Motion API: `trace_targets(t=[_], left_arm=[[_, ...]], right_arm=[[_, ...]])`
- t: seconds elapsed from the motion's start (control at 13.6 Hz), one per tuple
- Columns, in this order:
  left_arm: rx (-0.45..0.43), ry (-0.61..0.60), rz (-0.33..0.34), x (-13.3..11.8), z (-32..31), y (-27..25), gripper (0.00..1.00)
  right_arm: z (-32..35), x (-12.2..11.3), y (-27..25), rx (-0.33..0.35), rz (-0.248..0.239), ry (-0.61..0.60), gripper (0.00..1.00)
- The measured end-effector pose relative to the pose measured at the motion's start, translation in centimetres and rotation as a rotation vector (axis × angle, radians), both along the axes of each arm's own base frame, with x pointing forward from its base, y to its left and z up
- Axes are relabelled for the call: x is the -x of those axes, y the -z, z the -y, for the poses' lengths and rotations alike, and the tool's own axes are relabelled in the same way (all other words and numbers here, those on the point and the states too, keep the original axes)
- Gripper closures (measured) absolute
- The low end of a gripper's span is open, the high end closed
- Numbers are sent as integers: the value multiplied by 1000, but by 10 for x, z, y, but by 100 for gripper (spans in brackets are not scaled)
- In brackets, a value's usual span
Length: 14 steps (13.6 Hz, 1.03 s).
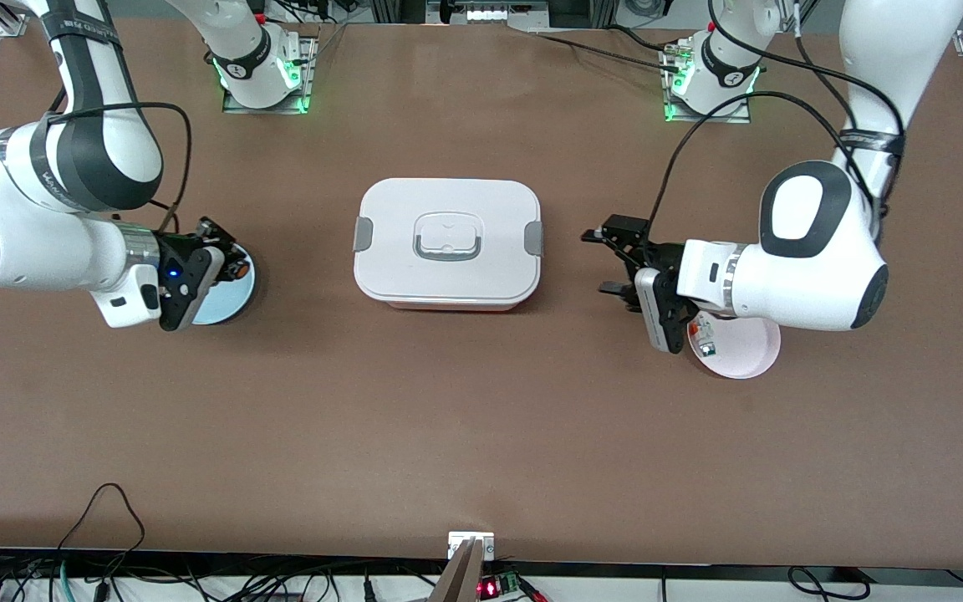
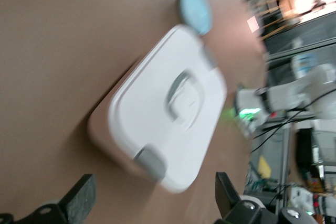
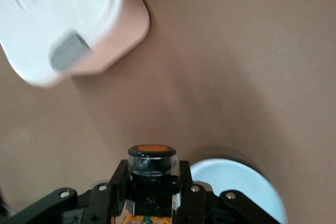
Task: Transfer orange switch to right arm and place
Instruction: 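Lower the switch onto the blue plate and open the right gripper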
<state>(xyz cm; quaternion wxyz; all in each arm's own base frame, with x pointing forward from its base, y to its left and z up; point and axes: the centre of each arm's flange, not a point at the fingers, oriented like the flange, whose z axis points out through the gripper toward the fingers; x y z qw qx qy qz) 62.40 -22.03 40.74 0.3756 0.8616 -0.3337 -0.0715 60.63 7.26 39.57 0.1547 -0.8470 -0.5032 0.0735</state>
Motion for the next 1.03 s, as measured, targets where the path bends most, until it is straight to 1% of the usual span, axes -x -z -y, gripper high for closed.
trace_targets(t=[0.22,0.37,0.44,0.51,0.59,0.66,0.74,0.88,1.03], left_arm=[[-373,-30,-63,12,-18,-18,0],[-624,-71,-50,21,-33,-43,0],[-724,-105,-26,25,-41,-58,0],[-802,-155,3,28,-50,-76,0],[-851,-220,29,31,-60,-96,0],[-881,-287,56,34,-73,-115,0],[-885,-357,85,37,-90,-135,0],[-835,-483,99,48,-133,-160,0],[-828,-557,147,62,-162,-163,0]], right_arm=[[51,8,34,9,92,-214,58],[84,16,63,3,143,-311,58],[97,22,79,1,175,-347,58],[107,29,95,3,202,-368,58],[111,36,110,9,219,-375,58],[112,45,125,18,236,-378,58],[111,53,138,26,252,-379,58],[108,67,158,34,261,-379,58],[108,75,172,42,273,-377,58]])
